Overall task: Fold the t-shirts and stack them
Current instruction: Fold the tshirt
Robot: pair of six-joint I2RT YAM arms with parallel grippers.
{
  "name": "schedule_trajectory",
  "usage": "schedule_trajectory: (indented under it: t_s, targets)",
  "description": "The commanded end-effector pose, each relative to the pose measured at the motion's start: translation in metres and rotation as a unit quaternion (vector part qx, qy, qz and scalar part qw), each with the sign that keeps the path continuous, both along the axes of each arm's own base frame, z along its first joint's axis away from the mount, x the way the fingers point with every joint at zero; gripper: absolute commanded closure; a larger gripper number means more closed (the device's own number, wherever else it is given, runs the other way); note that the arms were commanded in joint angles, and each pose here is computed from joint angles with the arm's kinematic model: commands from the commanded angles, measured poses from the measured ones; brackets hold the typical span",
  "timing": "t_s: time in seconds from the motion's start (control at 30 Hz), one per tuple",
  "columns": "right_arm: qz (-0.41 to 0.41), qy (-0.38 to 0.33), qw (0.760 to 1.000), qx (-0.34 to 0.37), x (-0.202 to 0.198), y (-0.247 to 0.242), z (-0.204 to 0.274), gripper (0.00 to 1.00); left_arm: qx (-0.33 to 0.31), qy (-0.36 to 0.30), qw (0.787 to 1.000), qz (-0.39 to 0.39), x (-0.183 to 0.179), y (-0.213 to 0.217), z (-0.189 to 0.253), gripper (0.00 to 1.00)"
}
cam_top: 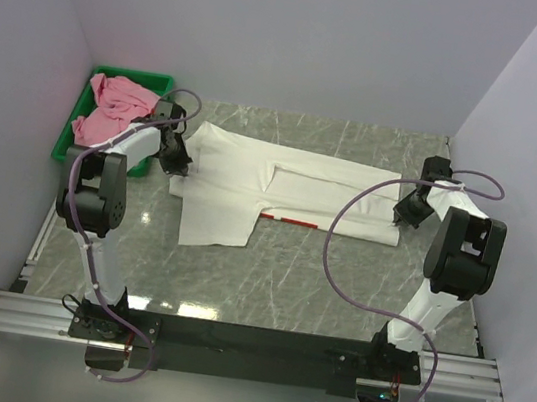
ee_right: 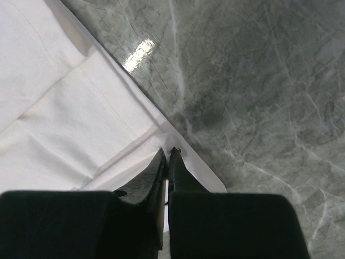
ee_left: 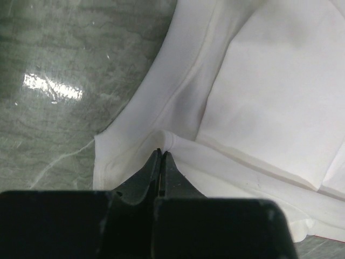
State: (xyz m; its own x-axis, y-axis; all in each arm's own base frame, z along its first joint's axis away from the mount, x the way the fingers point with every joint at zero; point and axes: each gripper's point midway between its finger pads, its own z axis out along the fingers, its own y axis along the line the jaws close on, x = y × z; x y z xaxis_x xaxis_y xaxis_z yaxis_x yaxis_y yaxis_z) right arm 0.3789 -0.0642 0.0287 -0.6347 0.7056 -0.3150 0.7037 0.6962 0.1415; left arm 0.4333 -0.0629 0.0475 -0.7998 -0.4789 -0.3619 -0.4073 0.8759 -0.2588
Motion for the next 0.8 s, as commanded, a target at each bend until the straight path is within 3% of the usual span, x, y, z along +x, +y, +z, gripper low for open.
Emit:
schedule_trajectory:
  t_s: [0.0,0.17,0.77]
  targets:
    - [-0.010,-0.014,0.999,-0.030,0.008,-0.013,-0.002,0.99,0.022,-0.055,0.998,0.004,0.021,0.013,0.021,0.99]
    - [-0.015,-0.031,0.999,-0.035,0.011,-0.015,0.008,0.99,0.028,-0.082,0.996,0.011,0.028,0.016,0.039,0.99]
    - [-0.013,-0.046,0.998,-0.030,0.025,-0.015,0.005,0.92,0.031,-0.083,0.996,0.018,0.029,0.018,0.022,0.98]
